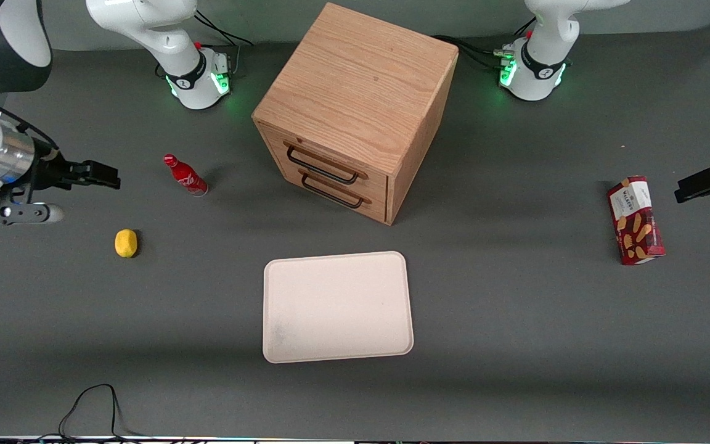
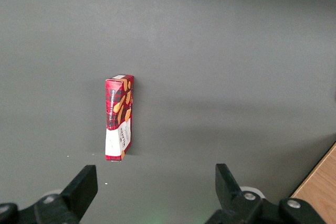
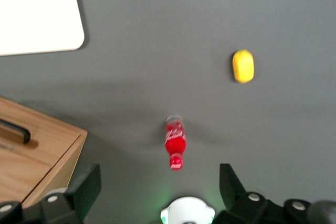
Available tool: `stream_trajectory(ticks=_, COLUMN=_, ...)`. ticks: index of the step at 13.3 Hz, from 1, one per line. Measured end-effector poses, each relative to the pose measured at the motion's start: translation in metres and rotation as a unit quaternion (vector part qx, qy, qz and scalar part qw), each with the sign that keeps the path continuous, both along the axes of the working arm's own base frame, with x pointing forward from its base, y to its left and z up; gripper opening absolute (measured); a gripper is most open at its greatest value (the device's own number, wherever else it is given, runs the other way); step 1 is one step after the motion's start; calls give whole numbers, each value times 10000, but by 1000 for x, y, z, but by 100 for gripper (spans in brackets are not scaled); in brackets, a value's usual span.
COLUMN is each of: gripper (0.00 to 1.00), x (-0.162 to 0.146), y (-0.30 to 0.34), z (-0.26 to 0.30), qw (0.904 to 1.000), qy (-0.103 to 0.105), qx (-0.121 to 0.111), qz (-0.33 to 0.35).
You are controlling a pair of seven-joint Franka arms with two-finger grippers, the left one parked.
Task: Place coke bottle on tray
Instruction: 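Move the open right gripper over the red Coca-Cola bottle and lower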
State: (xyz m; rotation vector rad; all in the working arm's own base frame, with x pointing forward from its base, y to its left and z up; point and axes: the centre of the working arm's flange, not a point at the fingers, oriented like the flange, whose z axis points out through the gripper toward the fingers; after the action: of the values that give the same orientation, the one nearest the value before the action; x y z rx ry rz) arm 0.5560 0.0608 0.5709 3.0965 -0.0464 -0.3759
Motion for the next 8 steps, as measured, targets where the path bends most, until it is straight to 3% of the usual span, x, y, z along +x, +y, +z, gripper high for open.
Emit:
stream_trajectory(ticks=2, gripper=100, x=-13, y=12, z=7, qw=9999, qy=86, qx=-15, qz=65)
stream_trajectory(ticks=8, gripper=100, x=-84, y=2, z=7, qw=9999, qy=69, qx=14, qz=78)
